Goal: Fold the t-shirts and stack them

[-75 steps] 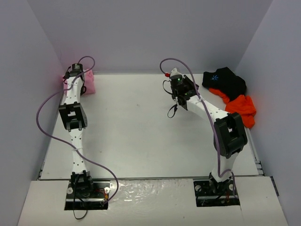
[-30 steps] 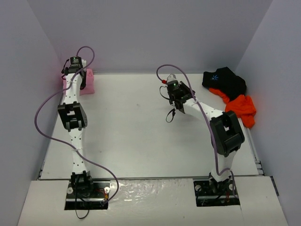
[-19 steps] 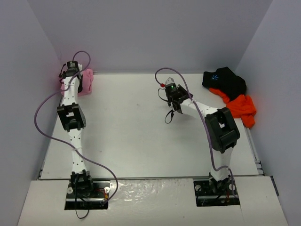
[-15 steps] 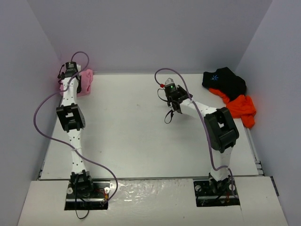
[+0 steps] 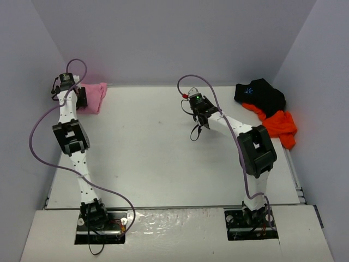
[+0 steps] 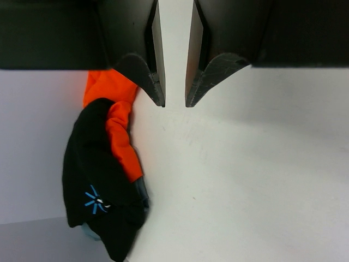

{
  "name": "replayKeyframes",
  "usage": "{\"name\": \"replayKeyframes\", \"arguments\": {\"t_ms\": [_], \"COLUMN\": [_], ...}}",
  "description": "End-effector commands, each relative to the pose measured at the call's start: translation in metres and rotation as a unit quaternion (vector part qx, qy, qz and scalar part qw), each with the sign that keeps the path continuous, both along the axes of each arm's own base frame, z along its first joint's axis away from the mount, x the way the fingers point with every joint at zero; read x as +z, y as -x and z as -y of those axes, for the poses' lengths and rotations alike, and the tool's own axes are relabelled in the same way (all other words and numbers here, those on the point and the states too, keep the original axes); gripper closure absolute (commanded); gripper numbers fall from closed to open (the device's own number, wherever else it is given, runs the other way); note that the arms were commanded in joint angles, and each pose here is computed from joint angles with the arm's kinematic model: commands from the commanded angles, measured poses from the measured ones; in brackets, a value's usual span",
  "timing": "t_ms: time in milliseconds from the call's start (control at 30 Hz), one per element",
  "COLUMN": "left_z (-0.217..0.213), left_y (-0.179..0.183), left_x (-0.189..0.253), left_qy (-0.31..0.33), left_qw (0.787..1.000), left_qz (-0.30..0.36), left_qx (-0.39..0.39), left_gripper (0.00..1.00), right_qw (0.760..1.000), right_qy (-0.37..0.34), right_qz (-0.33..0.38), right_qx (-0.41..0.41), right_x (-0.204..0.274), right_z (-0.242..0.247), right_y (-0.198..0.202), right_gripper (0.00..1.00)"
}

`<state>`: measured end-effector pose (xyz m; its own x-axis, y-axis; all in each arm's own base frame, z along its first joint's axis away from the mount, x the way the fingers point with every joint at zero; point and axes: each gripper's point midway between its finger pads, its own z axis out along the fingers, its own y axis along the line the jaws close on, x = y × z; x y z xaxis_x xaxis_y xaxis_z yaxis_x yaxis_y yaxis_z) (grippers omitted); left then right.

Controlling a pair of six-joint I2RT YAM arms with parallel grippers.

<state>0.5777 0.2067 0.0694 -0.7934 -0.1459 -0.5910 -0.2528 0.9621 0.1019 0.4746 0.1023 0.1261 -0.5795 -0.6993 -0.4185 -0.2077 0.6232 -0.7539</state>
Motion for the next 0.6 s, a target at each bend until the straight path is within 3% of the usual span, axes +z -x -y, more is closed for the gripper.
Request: {"name": "replayKeyframes", "arguments": {"t_ms": [0, 133, 200, 400, 567], "left_z": [0.060, 0.098, 0.120, 0.169, 0.174], "left_y": [-0.015, -0.001, 0.009, 0.043, 0.079], "left_x": [0.149, 0.192, 0.217, 0.247, 0.250], "left_qy": [-0.003, 0.006, 0.019, 0.020, -0.001], "left_qw": [0.989, 0.982, 0.977, 0.965, 0.951], "left_qz": [0.139, 0.167, 0.188, 0.214, 0.261], "left_qx": [-0.054, -0.089, -0.096, -0.148, -0.164], "left_gripper": [0.47, 0.46, 0.45, 0.44, 0.41], "right_qw": [0.994, 0.990, 0.987, 0.981, 0.972], "right_qy": [-0.089, -0.121, -0.139, -0.163, -0.198], "right_qz": [0.054, 0.071, 0.078, 0.099, 0.121], "right_qx": [0.012, 0.014, 0.018, 0.028, 0.048], "right_x": [0.057, 0.078, 0.089, 0.108, 0.135], "right_z": [-0.013, -0.014, -0.013, -0.004, 0.006], "right_y": [-0.004, 0.006, 0.015, 0.038, 0.052], "right_gripper": [0.80, 0.77, 0.69, 0.58, 0.69]}}
